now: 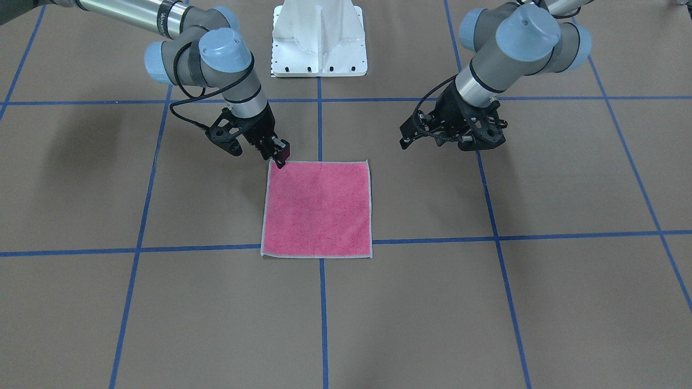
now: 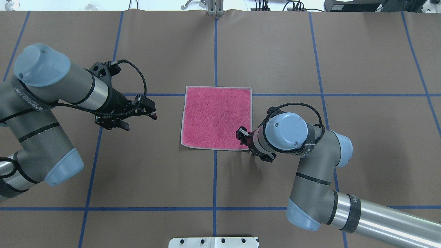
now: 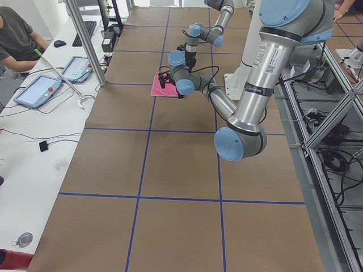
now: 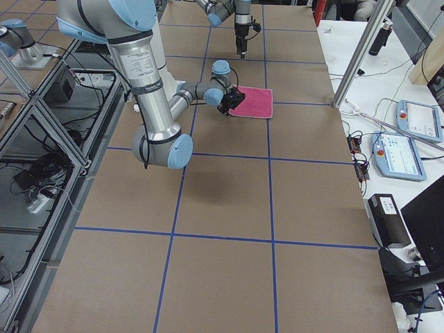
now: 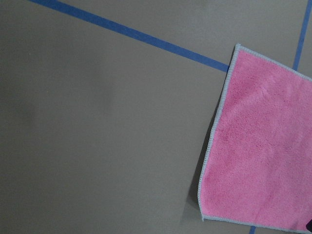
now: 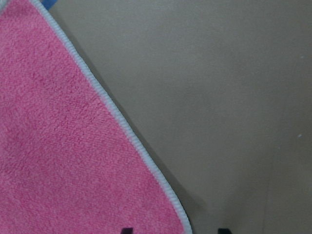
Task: Fold towel twice with both arms
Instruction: 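Lower both grippers onto the towel's near corners, then close both grippers on the near towel corners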
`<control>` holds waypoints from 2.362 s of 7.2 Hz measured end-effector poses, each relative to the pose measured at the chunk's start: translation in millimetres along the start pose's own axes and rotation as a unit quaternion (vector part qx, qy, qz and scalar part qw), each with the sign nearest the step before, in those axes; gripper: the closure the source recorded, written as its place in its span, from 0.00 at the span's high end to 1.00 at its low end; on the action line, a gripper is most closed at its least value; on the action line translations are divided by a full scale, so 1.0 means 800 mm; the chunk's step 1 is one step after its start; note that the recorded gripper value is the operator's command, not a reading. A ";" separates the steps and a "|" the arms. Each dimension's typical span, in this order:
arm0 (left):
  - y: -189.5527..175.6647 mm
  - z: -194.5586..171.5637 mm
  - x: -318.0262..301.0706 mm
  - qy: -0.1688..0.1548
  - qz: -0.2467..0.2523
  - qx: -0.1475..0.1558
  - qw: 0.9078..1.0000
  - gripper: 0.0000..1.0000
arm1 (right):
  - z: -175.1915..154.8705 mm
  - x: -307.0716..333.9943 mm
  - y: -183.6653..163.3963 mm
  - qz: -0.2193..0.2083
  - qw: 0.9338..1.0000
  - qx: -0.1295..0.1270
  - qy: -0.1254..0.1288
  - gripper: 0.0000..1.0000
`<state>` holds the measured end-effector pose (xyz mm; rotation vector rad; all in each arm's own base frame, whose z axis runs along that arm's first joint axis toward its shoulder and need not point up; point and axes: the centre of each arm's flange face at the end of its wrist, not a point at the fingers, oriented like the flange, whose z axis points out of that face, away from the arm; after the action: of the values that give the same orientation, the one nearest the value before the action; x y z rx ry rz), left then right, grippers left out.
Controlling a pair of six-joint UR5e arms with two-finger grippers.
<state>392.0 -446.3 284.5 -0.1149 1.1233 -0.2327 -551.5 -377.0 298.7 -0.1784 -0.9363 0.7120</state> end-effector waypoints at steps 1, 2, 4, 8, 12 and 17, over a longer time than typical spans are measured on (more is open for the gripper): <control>0.000 0.000 0.000 0.000 0.000 0.000 1.000 1.00 | 0.001 0.001 -0.001 0.000 1.000 0.001 0.001 0.00; -0.001 0.001 -0.001 -0.001 -0.001 0.000 1.000 1.00 | 0.000 0.002 -0.002 0.000 1.000 0.001 0.001 0.00; -0.003 0.008 -0.003 -0.005 -0.017 -0.001 1.000 1.00 | -0.004 0.003 -0.003 -0.002 1.000 0.001 -0.002 0.00; 0.072 0.079 0.045 -0.006 -0.082 0.053 0.995 0.98 | -0.028 0.014 -0.008 -0.004 1.000 -0.007 -0.010 0.00; 0.118 0.160 0.074 -0.027 -0.080 0.073 0.994 0.79 | -0.031 0.018 -0.009 -0.004 1.000 -0.010 -0.010 0.00; 0.115 0.174 0.072 -0.034 -0.078 0.074 0.994 0.59 | -0.030 0.019 -0.008 -0.005 1.000 -0.010 -0.009 0.00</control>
<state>553.3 -374.4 274.4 -0.0779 1.0260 -0.4472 -524.1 -368.8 297.4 -0.1849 -0.9616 0.6973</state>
